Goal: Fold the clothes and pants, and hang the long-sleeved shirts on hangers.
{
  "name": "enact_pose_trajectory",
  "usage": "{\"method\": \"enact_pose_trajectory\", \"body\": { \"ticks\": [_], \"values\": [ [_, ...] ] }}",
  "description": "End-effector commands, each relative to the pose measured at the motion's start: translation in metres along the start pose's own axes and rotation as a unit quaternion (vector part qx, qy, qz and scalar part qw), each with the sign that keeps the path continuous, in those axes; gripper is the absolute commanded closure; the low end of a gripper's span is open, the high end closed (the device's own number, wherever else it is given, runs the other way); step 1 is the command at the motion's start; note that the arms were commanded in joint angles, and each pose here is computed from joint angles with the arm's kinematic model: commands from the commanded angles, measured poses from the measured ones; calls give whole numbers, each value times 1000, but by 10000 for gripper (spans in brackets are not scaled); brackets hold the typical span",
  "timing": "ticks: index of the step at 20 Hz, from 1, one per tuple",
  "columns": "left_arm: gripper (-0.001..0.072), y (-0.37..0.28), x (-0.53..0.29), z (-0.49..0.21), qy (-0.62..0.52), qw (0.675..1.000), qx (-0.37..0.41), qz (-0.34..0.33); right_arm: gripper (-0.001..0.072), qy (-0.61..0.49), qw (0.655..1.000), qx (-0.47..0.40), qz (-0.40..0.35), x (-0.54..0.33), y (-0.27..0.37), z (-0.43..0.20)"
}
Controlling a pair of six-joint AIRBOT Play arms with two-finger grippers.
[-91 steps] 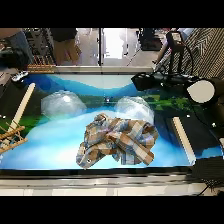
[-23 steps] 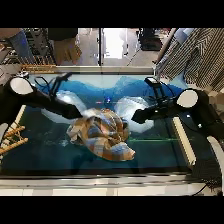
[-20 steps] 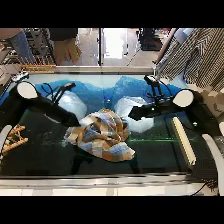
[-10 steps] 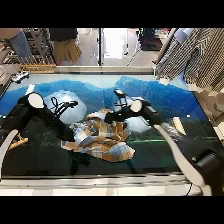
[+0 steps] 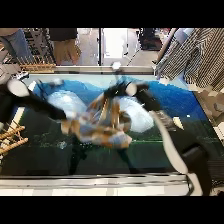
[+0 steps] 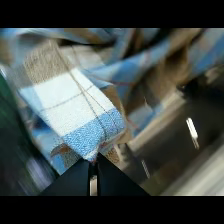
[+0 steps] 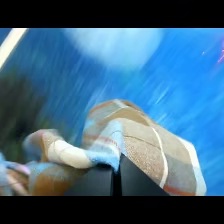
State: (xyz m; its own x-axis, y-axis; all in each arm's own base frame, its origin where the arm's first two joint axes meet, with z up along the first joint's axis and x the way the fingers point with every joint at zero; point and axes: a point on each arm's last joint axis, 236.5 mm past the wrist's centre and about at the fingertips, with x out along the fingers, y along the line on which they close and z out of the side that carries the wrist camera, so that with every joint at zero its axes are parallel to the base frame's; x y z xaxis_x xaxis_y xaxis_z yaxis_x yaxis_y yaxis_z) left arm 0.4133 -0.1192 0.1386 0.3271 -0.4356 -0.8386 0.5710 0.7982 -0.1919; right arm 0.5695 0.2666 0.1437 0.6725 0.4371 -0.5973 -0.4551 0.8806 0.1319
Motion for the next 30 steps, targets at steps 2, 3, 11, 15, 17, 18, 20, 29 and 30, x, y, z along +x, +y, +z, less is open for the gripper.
{"method": "enact_pose_trajectory", "body": {
  "ticks": [2, 3, 11, 15, 17, 18, 20, 29, 30],
  "values": [
    [698, -14, -192, 178, -404, 910, 77, 54, 677, -172, 978, -31, -113, -215, -54, 114],
    [698, -31, -219, 189, -441, 892, 93, 41, 677, -182, 975, -36, -122, -261, -51, 114],
    [696, 48, -26, 43, -69, 995, 64, 43, 676, 214, 968, 42, 121, -279, 74, -122],
    [332, 113, 33, -37, 106, 989, 48, 88, 221, 319, 902, 16, 290, -261, 196, -227],
    [8, 124, 46, -46, 121, 988, 5, 94, 169, 264, 932, -7, 247, -226, 191, -214],
    [8, 124, 46, -43, 111, 989, -29, 95, 169, 206, 957, -6, 202, -205, 169, -186],
    [10, 114, 42, -34, 85, 989, -92, 84, 181, 87, 988, 47, 119, -174, 113, -126],
    [18, 46, 88, -110, 214, 916, -339, -3, 190, 164, 959, 114, 202, 8, 108, -158],
    [18, 45, 91, -125, 230, 906, -355, -1, 190, 173, 953, 106, 223, 24, 117, -156]
  ]
}}
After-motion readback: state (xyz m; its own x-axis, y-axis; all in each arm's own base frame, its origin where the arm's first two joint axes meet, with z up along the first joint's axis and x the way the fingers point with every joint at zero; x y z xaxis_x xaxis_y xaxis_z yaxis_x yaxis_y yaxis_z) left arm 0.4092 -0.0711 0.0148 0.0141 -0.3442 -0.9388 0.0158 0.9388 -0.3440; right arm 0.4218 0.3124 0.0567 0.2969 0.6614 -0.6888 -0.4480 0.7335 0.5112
